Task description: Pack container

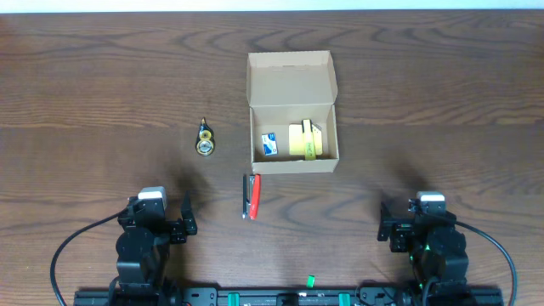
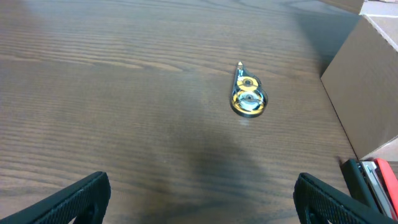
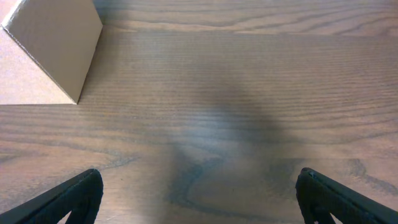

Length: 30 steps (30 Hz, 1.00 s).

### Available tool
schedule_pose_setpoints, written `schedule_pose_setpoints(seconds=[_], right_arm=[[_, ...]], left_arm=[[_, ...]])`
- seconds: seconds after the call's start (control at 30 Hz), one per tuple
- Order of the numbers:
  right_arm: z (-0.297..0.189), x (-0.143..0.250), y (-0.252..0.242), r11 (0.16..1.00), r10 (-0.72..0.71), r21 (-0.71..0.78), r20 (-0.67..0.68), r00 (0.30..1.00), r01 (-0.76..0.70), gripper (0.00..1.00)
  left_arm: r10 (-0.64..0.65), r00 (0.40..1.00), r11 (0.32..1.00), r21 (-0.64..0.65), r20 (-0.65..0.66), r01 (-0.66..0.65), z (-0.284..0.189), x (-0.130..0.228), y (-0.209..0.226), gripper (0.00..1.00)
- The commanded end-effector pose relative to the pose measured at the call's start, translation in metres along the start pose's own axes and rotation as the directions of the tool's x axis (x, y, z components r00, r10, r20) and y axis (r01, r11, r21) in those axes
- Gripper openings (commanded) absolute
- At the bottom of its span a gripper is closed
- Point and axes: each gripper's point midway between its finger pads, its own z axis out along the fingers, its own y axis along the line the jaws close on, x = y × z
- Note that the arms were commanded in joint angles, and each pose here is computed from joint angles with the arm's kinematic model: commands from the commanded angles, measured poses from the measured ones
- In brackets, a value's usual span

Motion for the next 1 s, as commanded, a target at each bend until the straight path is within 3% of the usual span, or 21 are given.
schedule_pose_setpoints(seconds=[0.0, 0.3, 0.6, 0.97], right_arm=[[0.002, 0.005, -0.001, 1.000, -0.011, 0.001, -0.008, 1.000, 0.011, 0.99], [0.002, 0.005, -0.001, 1.000, -0.011, 0.001, -0.008, 1.000, 0.011, 0.99], [0.002, 0.005, -0.001, 1.000, -0.011, 0.001, -0.008, 1.000, 0.011, 0.99], [0.002, 0.005, -0.001, 1.000, -0.011, 0.001, -0.008, 1.000, 0.011, 0.99]], left_arm=[[0.020, 1.000, 1.000, -0.016, -0.008, -0.020, 0.002, 0.005, 0.003, 0.95], [0.013, 1.000, 1.000, -0.018, -0.007, -0.014, 0.002, 0.004, 0.004, 0.95], [-0.147, 0.989, 0.989, -0.034, -0.020, 0.146, 0.002, 0.006, 0.006, 0.95], [-0.163, 0.984, 0.984, -0.089, -0.067, 0.157, -0.006, -0.025, 0.011, 0.95]])
